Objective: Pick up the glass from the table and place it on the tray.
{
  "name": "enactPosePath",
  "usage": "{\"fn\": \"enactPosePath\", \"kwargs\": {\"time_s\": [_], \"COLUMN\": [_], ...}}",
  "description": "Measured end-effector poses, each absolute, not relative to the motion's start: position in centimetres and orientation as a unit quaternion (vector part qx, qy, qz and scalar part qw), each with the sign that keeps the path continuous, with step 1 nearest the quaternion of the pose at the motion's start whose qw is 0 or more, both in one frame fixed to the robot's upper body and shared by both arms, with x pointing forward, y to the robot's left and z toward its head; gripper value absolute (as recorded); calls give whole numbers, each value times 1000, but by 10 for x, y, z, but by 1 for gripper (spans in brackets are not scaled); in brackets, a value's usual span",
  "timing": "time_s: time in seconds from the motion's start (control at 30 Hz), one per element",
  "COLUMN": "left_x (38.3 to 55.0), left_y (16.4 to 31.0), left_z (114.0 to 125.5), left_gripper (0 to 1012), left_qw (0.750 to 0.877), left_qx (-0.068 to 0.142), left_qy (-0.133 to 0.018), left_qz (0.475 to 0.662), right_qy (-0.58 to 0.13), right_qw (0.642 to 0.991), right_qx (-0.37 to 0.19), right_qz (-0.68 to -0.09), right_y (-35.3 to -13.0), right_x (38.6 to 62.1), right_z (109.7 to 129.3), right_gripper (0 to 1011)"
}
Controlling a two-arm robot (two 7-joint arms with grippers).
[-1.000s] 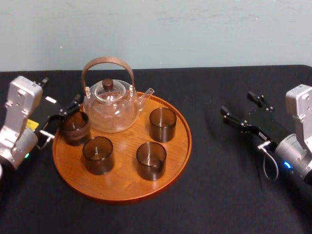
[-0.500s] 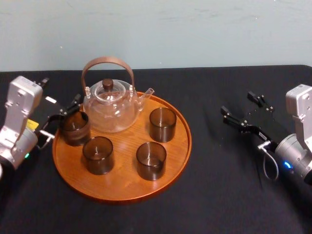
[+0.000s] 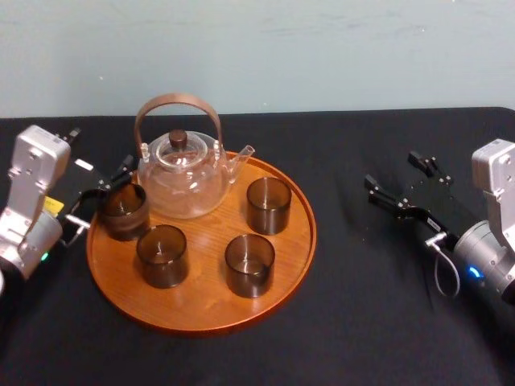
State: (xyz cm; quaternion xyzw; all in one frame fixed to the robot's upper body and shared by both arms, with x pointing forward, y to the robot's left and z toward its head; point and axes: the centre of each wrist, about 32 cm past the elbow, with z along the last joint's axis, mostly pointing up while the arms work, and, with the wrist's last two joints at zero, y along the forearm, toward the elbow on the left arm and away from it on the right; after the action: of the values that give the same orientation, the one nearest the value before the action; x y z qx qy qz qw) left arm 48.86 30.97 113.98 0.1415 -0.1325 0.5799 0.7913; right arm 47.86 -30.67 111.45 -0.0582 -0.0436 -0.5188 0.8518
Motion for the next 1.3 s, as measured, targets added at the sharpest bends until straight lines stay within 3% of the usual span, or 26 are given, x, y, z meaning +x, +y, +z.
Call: {"fn": "enactPosePath", "kwargs": {"time_s": [1.3], "left_x": [489], "left_y": [310], "left_z": [1140], "left_gripper": [1001], "left_qw": [791], "left_qx": [141], "left_qy": [-132], "left_qz": [580], "right_qy": [-44], "right_qw": [852], "right_qx": [-58], "right_qz": [-519], "right_y": [-307], "right_x": [479], "right_z": [1115], "right_gripper": [1002]}}
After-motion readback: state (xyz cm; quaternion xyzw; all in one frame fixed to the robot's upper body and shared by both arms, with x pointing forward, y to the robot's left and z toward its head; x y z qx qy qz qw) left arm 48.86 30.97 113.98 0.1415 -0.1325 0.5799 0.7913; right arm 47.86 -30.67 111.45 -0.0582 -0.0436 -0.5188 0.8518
